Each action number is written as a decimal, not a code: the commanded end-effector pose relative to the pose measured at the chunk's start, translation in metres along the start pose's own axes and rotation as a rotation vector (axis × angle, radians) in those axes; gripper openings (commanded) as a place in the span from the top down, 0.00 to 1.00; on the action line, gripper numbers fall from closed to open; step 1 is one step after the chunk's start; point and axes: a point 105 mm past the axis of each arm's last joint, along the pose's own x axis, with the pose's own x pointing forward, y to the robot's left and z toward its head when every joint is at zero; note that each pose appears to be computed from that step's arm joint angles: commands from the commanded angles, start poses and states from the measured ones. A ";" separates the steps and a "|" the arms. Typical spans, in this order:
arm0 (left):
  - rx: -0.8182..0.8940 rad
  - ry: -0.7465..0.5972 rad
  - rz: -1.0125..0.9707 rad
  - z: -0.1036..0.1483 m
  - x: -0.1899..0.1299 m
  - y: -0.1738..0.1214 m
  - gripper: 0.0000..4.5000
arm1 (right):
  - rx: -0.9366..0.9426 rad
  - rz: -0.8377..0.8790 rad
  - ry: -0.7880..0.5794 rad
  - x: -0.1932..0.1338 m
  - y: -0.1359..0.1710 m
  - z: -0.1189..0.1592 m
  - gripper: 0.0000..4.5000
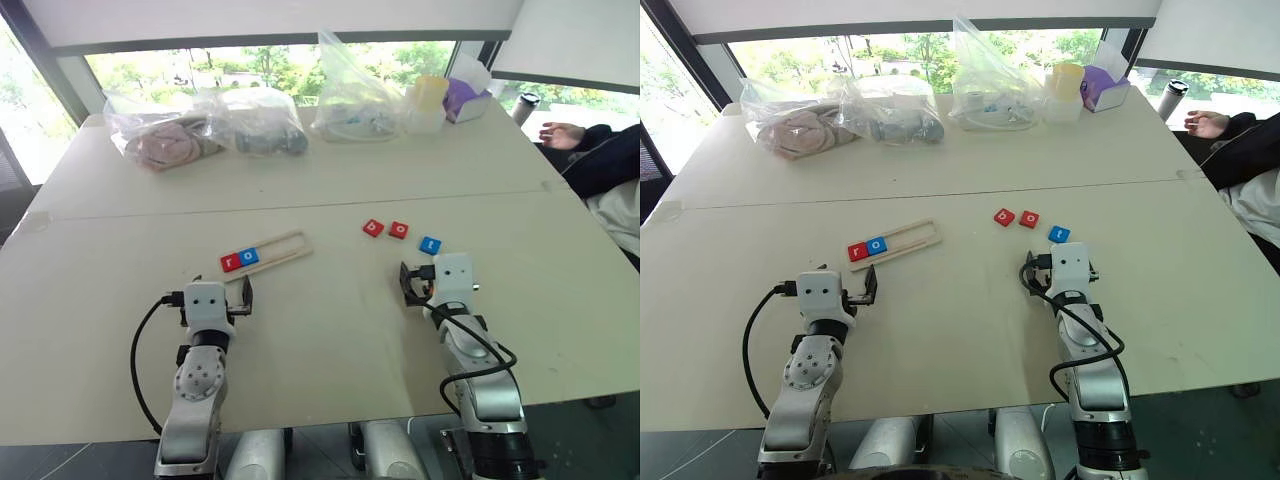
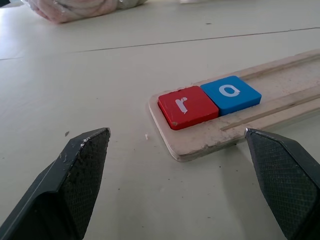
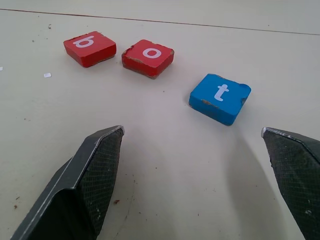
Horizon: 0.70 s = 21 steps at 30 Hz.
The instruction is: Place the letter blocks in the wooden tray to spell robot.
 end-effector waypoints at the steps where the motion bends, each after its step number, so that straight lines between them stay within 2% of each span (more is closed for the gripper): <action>1: 0.074 -0.125 -0.050 0.032 -0.002 0.008 0.00 | -0.092 -0.005 -0.074 0.001 -0.009 0.021 0.01; 4: 0.099 -0.164 -0.132 0.048 -0.001 0.016 0.00 | -0.166 0.019 -0.091 0.004 -0.013 0.032 0.01; 8: 0.143 -0.196 -0.302 0.074 0.005 0.029 0.00 | -0.256 0.218 -0.087 0.005 -0.003 0.051 0.01; 12: 0.204 -0.167 -0.541 0.094 0.017 0.045 0.00 | -0.387 0.528 -0.079 -0.003 0.012 0.080 0.01; 15: 0.212 -0.100 -0.663 0.093 0.021 0.051 0.00 | -0.396 0.673 -0.063 -0.011 0.020 0.089 0.01; 17: 0.236 -0.006 -0.817 0.086 0.027 0.059 0.00 | -0.421 0.859 -0.088 -0.025 0.026 0.103 0.01; 21: 0.308 0.149 -1.031 0.068 0.030 0.067 0.00 | -0.413 1.056 -0.072 -0.042 0.030 0.110 0.01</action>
